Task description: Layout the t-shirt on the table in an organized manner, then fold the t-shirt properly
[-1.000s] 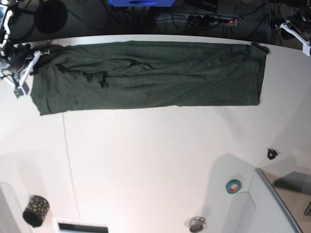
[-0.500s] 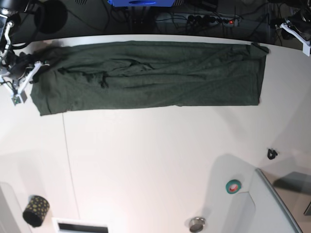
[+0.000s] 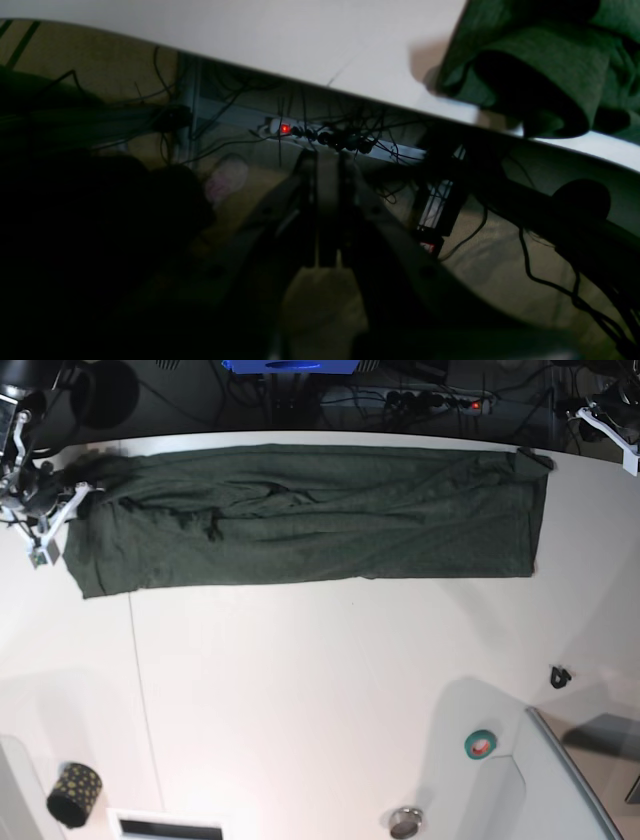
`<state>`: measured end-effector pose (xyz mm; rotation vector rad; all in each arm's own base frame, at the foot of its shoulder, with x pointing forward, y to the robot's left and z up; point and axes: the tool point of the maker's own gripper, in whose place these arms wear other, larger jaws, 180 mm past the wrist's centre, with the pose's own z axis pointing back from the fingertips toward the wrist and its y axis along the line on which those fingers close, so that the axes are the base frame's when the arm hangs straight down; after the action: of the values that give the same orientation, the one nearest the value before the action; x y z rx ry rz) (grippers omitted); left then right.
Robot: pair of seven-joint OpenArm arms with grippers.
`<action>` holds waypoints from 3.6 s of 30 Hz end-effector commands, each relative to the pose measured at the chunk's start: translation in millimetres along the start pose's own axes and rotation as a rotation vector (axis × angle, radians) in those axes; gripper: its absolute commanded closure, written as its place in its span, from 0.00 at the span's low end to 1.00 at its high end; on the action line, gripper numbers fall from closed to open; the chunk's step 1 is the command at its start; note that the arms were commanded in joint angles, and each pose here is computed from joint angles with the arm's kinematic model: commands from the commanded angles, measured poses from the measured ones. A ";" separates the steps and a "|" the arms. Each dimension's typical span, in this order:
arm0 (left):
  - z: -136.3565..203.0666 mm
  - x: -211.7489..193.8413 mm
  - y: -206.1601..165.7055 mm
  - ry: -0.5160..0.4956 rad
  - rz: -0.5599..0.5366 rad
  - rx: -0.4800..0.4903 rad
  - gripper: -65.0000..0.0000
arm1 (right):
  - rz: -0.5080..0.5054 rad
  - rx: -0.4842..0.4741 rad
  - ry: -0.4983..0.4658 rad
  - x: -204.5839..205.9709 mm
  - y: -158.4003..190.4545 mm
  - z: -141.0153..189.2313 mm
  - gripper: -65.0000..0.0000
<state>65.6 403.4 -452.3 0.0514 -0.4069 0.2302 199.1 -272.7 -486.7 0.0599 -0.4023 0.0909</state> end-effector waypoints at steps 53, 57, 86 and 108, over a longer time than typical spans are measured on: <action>31.7 47.7 -63.2 -0.153 -0.137 -0.048 0.13 | 0.045 -0.024 -0.152 -3.3 33.9 56.3 0.53; 48.5 39.3 -62.4 -0.195 -0.176 -0.037 0.57 | 0.055 -0.030 -0.164 0.7 34.0 59.4 0.53; 6.6 7.9 -79.8 -0.165 0.028 -0.122 0.62 | 0.056 -0.029 -0.157 -1.2 33.1 58.6 0.53; -0.9 12.5 -84.1 -0.170 0.049 -0.138 0.39 | 0.056 -0.029 -0.160 0.5 33.0 58.2 0.53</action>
<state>93.2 318.6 -456.2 -0.0864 -0.5675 0.2583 166.5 -240.3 -439.4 0.0374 -0.5312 0.1288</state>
